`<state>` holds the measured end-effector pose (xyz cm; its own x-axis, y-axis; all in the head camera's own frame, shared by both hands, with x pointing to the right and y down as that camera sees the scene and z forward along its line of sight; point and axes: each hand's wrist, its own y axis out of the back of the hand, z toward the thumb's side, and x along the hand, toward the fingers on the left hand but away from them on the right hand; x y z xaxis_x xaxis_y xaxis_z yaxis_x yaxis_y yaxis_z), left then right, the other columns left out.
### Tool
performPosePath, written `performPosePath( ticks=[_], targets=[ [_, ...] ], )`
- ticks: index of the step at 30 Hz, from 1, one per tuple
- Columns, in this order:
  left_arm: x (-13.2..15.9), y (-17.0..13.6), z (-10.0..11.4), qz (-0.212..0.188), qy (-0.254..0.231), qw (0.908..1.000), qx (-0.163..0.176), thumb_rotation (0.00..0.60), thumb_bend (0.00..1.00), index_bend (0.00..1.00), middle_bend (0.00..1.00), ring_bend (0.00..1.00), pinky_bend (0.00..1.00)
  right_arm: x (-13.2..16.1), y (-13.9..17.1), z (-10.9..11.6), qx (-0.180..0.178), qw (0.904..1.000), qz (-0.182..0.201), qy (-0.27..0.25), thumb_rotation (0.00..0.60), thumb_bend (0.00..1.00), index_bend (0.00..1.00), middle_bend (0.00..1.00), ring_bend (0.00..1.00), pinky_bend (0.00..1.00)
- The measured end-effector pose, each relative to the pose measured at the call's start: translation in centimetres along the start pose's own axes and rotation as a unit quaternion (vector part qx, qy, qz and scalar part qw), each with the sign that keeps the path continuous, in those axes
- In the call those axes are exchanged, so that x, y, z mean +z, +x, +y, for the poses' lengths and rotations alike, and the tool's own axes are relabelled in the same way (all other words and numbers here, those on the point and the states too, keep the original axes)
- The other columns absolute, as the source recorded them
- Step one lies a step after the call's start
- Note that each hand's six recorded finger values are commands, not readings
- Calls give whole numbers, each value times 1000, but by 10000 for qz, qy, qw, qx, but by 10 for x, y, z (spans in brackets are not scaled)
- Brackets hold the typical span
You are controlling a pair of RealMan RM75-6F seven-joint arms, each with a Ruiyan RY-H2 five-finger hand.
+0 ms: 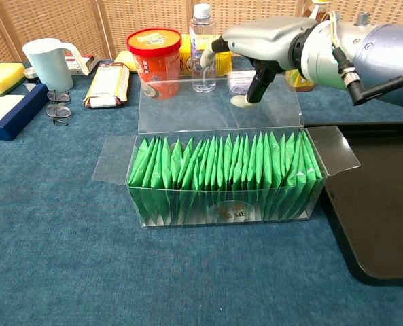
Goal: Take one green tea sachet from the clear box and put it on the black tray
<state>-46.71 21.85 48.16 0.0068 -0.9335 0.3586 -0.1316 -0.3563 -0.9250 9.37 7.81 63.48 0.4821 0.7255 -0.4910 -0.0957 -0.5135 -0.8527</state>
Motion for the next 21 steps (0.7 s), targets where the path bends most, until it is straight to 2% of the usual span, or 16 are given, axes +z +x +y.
performPosePath(
  ticks=[6, 9, 14, 16, 21],
  targets=[
    [0, 0, 0, -6, -21, 10000, 27, 600, 300, 188, 184, 146, 247, 9, 11, 19, -382, 9982, 345, -293, 600, 379, 158, 76, 25, 80],
    [1, 0, 0, -9, -27, 10000, 42, 600, 300, 188, 184, 146, 247, 15, 22, 29, -563, 9951, 648, -499, 600, 377, 160, 76, 21, 80],
    [3, -1, 2, -31, -15, 10000, 79, 600, 300, 187, 184, 146, 247, 23, 41, 38, -732, 9887, 1186, -555, 600, 344, 164, 76, 4, 74],
    [3, -1, 3, -37, -9, 10000, 87, 600, 300, 187, 184, 146, 247, 27, 49, 38, -731, 9856, 1437, -504, 600, 311, 168, 76, 1, 74],
    [5, -1, 4, -47, 2, 10000, 84, 600, 301, 188, 184, 146, 247, 32, 63, 28, -613, 9795, 1904, -228, 600, 145, 182, 79, 0, 74]
  ],
)
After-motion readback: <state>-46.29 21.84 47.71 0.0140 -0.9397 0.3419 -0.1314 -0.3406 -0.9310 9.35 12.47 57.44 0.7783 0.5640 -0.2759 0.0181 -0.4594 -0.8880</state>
